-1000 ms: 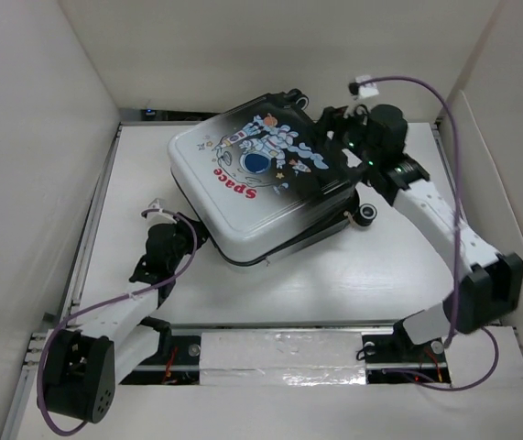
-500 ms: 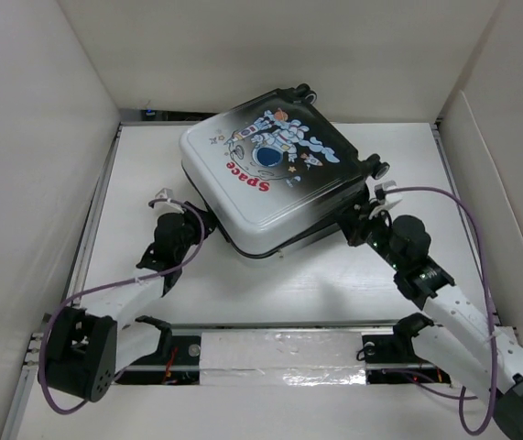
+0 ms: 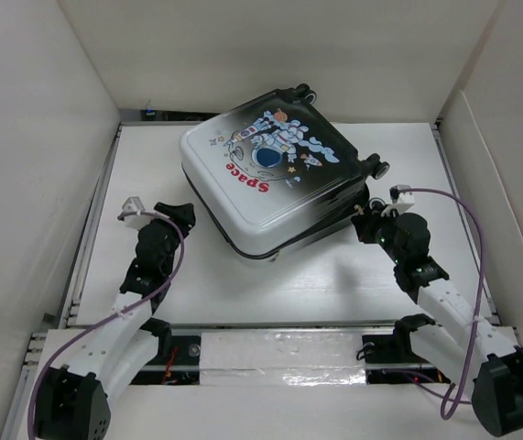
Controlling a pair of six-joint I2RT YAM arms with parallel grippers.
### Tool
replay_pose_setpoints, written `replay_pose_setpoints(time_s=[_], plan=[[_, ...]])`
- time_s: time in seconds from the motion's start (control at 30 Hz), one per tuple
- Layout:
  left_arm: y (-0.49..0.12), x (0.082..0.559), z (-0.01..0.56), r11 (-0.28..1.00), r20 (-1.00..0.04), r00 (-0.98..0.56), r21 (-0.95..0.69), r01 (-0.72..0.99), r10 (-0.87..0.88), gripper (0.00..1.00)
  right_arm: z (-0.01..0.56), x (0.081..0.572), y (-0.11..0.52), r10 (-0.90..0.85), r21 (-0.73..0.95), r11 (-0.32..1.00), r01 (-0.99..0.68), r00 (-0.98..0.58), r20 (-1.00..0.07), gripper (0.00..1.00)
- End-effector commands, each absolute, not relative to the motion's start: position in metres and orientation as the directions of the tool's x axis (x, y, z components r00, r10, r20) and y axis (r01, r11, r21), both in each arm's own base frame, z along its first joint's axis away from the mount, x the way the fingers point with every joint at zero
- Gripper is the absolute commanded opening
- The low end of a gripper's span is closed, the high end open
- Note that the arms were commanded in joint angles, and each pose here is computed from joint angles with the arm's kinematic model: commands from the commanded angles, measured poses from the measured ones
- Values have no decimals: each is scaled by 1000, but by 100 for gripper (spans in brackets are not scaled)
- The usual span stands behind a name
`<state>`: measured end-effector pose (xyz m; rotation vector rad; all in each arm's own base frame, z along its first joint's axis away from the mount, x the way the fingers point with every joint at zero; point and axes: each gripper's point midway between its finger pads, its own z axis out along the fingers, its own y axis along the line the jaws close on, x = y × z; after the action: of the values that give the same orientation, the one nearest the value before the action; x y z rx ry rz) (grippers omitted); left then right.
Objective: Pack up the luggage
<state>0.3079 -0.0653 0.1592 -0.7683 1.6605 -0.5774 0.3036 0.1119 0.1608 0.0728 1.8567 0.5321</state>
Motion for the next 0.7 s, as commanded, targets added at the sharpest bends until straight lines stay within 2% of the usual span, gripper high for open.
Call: replay_pose_setpoints(time_s=[0.0,0.1,0.23,0.37,0.43,0.6,0.67], plan=[[-53,325,208,604,-613,20,-784,-142,-790,49,172,312,112,344,411,885,-220,-285,-894,7],[-53,354,245,568,-575,66,-817,-96,-816,52,162,318,104,356,413,895,-165,-292,-888,7],[-59,418,277,553,-556,34,-830,-71,-831,52,160,326,101,373,432,887,-161,-301,-878,7],[-53,460,289,567,-571,28,-818,-95,-820,52,161,328,97,367,424,893,-150,-301,-880,8],[-38,486,291,615,-622,10,-777,-133,-783,54,159,327,92,365,418,898,-138,-296,-883,8],[-9,541,261,694,-687,-119,-687,-214,-717,54,151,326,89,373,423,896,-136,-287,-882,9],[-18,577,246,762,-723,-246,-632,-143,-646,55,143,327,91,368,424,896,-134,-312,-876,9]])
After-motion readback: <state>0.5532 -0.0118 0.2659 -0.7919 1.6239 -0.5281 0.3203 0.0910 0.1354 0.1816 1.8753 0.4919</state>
